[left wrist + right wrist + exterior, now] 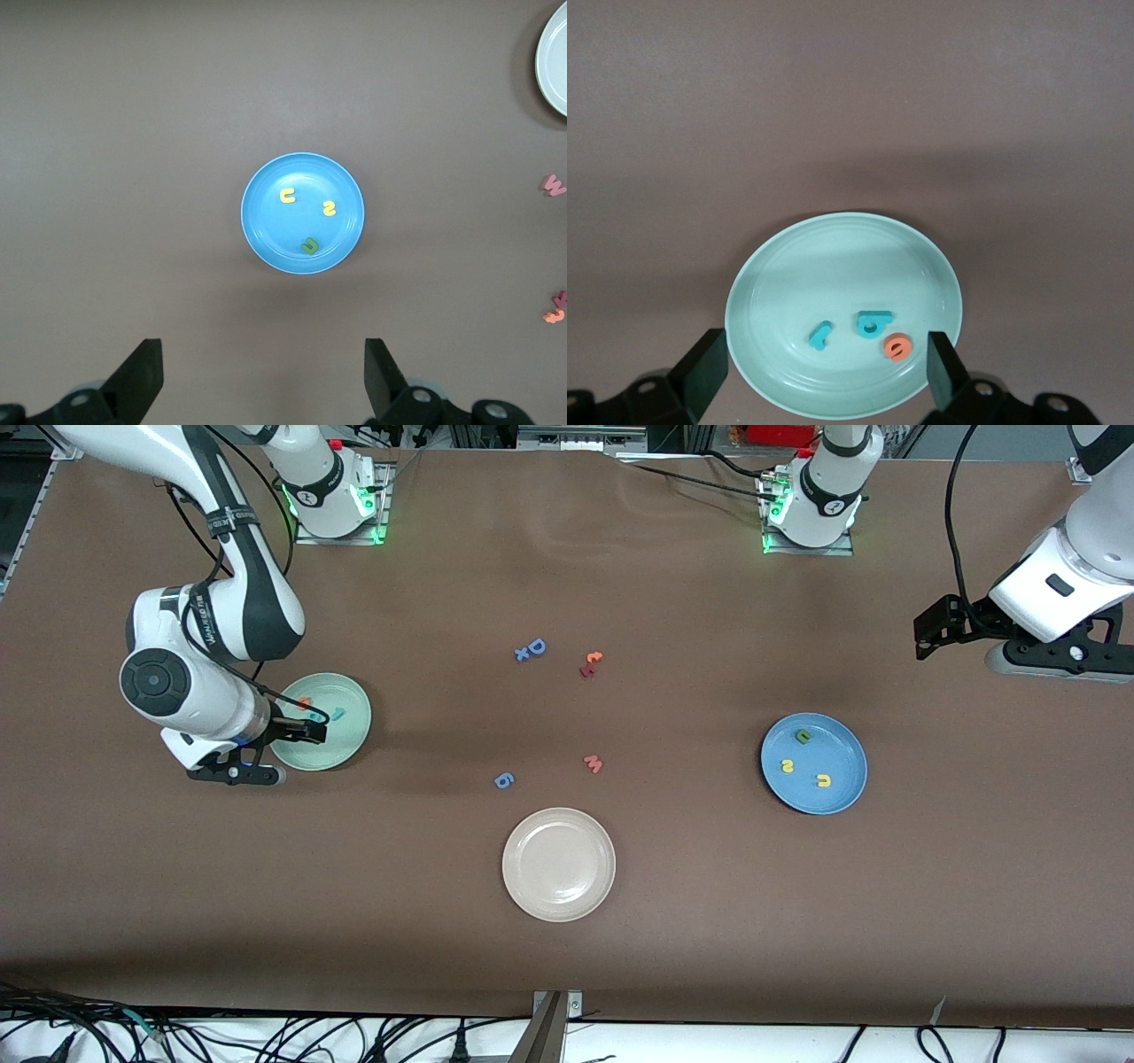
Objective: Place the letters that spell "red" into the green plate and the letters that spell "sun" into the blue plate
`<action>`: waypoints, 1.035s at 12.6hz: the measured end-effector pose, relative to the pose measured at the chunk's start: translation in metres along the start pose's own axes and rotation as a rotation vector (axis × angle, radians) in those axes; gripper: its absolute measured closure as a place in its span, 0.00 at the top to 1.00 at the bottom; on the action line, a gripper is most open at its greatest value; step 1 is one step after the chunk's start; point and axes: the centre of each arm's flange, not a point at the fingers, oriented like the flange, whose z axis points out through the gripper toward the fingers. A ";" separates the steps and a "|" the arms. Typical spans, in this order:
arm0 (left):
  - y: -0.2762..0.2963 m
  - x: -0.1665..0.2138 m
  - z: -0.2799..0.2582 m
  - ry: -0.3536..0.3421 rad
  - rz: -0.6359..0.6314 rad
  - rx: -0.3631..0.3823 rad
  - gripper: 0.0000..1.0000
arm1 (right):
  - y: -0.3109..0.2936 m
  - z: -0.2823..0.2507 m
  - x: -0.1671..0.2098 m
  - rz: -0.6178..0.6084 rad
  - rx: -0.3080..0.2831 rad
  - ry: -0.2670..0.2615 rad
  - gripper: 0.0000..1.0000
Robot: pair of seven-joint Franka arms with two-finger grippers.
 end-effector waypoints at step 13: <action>-0.001 0.000 0.000 0.000 -0.002 0.000 1.00 | 0.008 -0.042 0.006 0.022 0.016 0.047 1.00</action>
